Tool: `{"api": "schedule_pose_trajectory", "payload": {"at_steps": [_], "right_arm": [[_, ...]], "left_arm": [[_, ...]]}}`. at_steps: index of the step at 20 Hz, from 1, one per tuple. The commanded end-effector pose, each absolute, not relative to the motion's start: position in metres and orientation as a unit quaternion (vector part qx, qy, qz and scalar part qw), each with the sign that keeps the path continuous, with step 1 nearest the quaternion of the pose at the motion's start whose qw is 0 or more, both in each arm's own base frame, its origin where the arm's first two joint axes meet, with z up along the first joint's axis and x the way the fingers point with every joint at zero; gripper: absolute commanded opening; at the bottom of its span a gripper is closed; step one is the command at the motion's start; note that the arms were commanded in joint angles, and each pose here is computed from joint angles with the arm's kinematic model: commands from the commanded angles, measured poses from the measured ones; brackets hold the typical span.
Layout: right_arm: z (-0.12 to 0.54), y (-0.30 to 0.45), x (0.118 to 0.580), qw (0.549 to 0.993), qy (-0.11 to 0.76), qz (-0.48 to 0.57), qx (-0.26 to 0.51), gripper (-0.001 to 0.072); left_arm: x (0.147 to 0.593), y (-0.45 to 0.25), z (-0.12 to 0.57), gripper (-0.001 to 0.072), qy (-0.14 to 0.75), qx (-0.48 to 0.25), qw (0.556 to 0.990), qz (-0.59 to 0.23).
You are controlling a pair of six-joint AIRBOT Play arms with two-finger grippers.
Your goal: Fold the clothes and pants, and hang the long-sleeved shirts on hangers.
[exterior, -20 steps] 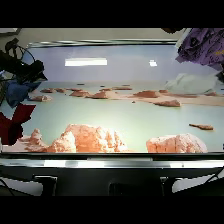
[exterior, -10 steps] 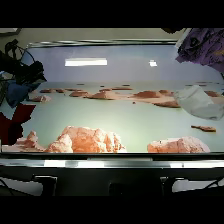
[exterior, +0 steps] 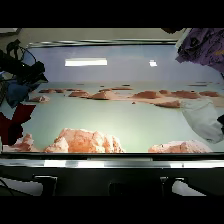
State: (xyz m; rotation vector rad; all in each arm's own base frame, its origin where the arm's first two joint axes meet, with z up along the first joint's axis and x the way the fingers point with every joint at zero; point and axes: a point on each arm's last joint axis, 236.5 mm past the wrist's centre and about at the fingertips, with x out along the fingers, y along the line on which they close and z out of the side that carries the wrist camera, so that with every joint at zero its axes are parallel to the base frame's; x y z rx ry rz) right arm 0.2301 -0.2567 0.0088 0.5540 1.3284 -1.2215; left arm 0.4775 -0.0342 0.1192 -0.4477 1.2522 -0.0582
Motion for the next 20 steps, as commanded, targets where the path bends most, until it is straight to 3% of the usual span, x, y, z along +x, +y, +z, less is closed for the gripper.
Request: {"api": "schedule_pose_trajectory", "payload": {"at_steps": [1, 7, 12, 13, 15, 16, 18, 20], "right_arm": [[-0.007, -0.243, 0.192, 0.563, 0.576, -0.547, 0.231, 0.004], [-0.023, -0.231, 0.156, 0.525, 0.605, -0.56, 0.212, 0.004], [-0.023, -0.233, 0.152, 0.521, 0.607, -0.564, 0.202, 0.0046], [-0.023, -0.233, 0.151, 0.521, 0.608, -0.564, 0.202, 0.0093], [-0.023, -0.234, 0.152, 0.524, 0.611, -0.559, 0.198, 0.0365], [-0.023, -0.237, 0.158, 0.539, 0.617, -0.542, 0.186, 0.0459], [-0.01, -0.25, 0.189, 0.593, 0.597, -0.512, 0.172, 0.0458], [0.022, -0.258, 0.255, 0.686, 0.531, -0.458, 0.195, 0.0437]], "left_arm": [[0.477, -0.038, 0.12, 0.0019, 0.581, -0.205, 0.787, -0.03], [0.477, -0.041, 0.12, 0.0018, 0.581, -0.208, 0.786, -0.035], [0.477, -0.041, 0.12, 0.0019, 0.581, -0.208, 0.786, -0.035], [0.477, -0.041, 0.12, 0.0019, 0.581, -0.208, 0.786, -0.035], [0.477, -0.041, 0.12, 0.0019, 0.581, -0.208, 0.786, -0.035], [0.477, -0.041, 0.12, 0.0019, 0.581, -0.208, 0.786, -0.035], [0.477, -0.041, 0.121, 0.0019, 0.581, -0.208, 0.786, -0.035], [0.477, -0.041, 0.124, 0.0018, 0.578, -0.208, 0.788, -0.035]]}}
